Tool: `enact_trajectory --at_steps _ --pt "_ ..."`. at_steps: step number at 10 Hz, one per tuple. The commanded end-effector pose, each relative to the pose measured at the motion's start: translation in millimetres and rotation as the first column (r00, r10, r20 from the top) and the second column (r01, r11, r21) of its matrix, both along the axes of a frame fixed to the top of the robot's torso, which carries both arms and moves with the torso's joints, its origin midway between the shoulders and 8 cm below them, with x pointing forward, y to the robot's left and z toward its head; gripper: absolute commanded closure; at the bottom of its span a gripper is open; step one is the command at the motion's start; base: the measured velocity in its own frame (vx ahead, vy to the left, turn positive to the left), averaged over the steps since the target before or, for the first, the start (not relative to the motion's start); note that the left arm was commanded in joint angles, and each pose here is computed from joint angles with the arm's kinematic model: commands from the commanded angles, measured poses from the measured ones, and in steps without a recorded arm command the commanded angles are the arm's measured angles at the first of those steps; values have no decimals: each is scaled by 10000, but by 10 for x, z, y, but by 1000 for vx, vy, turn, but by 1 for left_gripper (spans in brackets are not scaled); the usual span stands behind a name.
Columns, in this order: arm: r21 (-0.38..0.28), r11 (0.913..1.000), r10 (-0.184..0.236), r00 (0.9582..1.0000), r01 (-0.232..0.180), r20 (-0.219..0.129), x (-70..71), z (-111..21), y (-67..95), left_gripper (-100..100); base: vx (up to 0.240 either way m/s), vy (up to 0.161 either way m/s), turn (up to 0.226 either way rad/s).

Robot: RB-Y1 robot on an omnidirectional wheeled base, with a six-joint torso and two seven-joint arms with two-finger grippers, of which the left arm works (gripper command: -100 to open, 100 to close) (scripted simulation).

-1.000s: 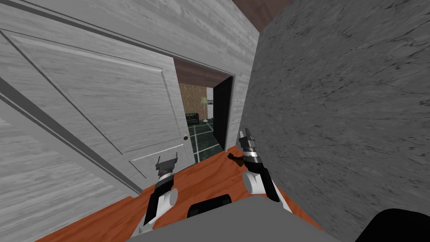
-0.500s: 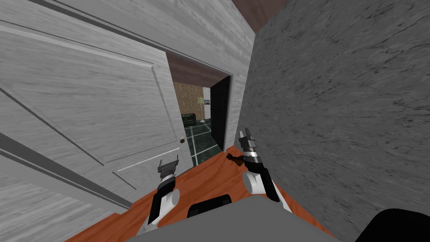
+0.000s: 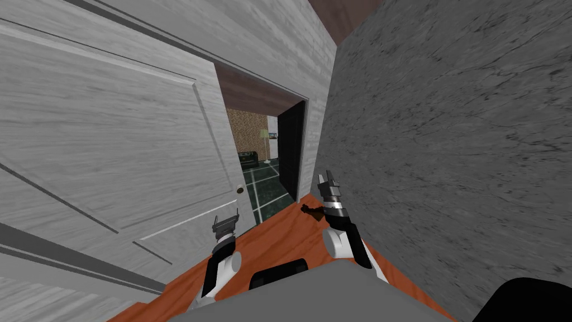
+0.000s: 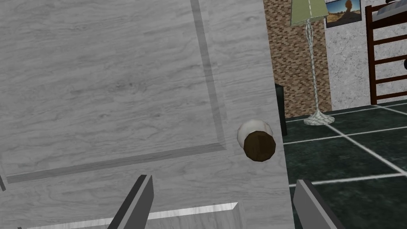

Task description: Push the door open

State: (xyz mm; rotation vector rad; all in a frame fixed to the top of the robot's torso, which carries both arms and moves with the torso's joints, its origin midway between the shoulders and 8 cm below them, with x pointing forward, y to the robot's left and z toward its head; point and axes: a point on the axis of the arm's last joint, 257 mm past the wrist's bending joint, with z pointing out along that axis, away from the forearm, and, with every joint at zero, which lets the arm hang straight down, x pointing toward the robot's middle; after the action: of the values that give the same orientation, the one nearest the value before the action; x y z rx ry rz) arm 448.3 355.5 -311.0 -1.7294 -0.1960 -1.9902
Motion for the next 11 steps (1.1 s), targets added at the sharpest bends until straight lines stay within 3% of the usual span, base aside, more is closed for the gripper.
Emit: enact_trajectory --at_steps 1,3,6,8,11 --pt "-390 9992 42 10000 -45 -87 -14 -110 15 -100 79 71 -140" --pt "-1016 9947 116 9996 -141 -259 -31 -302 1 -100 94 84 -157" --pt "-1383 9902 163 9992 -212 -362 -45 -415 -13 -100 58 33 -49" --pt "-2005 9791 249 9982 -353 -543 -77 -604 -48 -100 84 76 -137" --pt "-2561 9654 327 9969 -499 -710 -113 -772 -97 -100 75 78 -90"
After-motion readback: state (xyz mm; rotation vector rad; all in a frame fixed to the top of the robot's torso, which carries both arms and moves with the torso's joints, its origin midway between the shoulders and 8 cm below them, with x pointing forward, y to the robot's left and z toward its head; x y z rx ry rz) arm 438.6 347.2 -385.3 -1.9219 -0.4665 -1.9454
